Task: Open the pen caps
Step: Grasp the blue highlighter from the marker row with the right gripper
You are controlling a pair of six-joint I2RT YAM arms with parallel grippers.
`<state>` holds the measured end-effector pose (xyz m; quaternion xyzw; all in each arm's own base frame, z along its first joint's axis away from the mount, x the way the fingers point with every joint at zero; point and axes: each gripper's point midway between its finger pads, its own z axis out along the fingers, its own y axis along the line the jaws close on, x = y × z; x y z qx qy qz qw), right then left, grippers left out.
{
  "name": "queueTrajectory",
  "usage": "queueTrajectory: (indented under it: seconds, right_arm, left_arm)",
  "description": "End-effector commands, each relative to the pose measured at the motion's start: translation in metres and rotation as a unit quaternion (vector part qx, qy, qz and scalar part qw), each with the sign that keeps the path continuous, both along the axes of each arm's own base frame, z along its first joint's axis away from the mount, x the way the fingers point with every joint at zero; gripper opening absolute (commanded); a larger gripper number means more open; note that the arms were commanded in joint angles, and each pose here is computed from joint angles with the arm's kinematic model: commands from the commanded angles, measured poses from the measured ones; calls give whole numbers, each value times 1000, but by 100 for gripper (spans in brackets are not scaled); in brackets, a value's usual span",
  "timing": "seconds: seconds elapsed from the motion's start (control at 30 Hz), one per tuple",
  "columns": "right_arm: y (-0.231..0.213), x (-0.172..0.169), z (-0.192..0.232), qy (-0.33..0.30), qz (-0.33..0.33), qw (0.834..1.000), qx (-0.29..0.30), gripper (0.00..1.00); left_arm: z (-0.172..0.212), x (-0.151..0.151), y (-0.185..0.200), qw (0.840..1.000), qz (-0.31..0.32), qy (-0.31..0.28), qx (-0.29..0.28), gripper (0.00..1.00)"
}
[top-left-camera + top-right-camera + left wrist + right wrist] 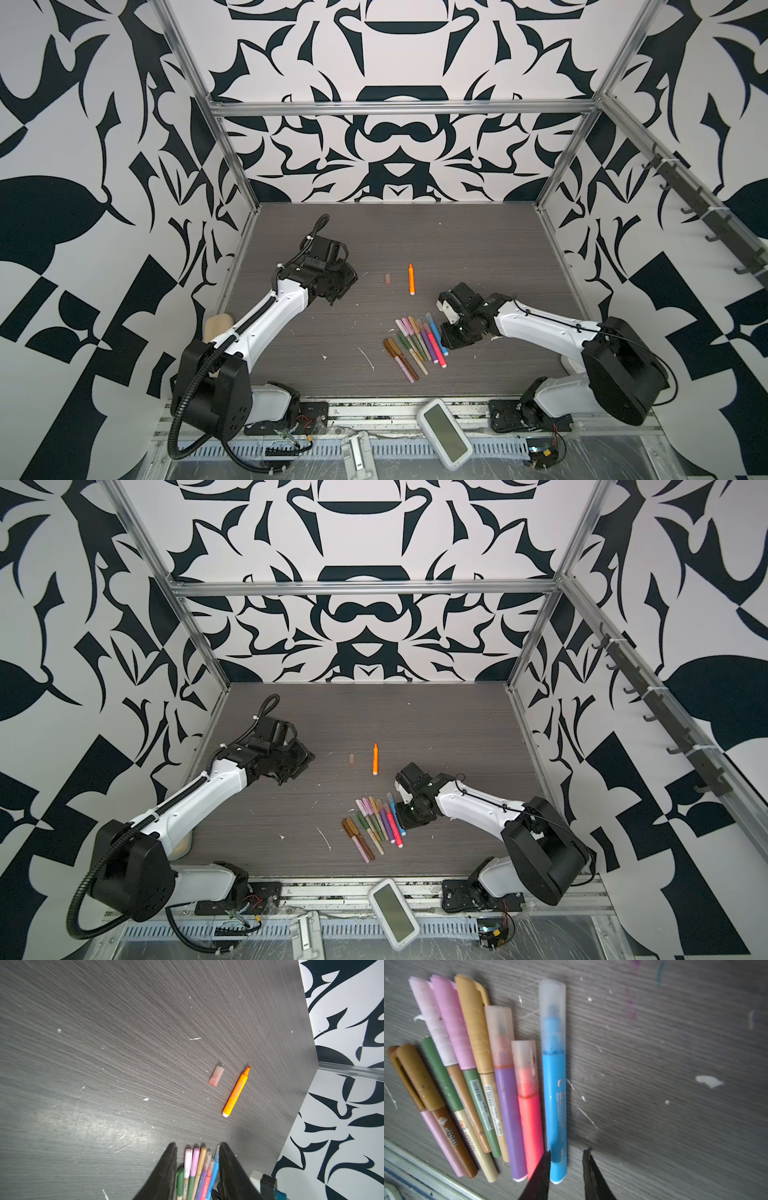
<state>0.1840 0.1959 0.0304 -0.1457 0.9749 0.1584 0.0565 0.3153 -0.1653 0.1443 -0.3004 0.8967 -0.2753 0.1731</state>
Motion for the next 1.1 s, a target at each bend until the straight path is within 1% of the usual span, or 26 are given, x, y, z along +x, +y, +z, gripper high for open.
queueTrajectory:
  seconds: [0.0,0.07,0.3,0.37,0.57,0.63,0.73,0.87,0.9,1.0,1.07]
  right_arm:
    - [6,1,2,-4,1,1000,11,30]
    - [3,2,-1,-1,-3,1000,-2,29]
    - [-20,6,-12,-2,-19,996,-84,30]
    - [-25,7,-14,-5,-21,995,-99,30]
    - [-21,11,-18,-2,-11,995,-104,30]
    - [-24,11,-21,2,-13,993,-116,30]
    - [-31,12,-24,0,-19,990,-138,33]
    - [-33,13,-24,-7,-8,988,-153,36]
    - [-33,13,-24,-8,-4,988,-156,34]
    - [-35,14,-25,-7,-5,986,-166,25]
    - [-37,16,-24,-11,-13,985,-173,22]
  left_arm:
    - [2,-1,-1,1000,-1,8,-2,37]
    - [1,0,-1,1000,-2,8,-3,37]
    - [-1,4,-4,1000,-1,5,-8,37]
    - [-2,4,-4,1000,0,6,-9,37]
    - [-2,7,-6,1000,7,2,-13,37]
    - [-2,8,-7,1000,8,0,-13,37]
    - [-2,9,-7,1000,8,-2,-11,37]
    - [-2,9,-8,1000,10,-4,-10,37]
    - [-3,9,-8,1000,10,-4,-10,37]
    - [-3,9,-8,1000,11,-4,-10,37]
    - [-3,9,-9,1000,11,-4,-9,37]
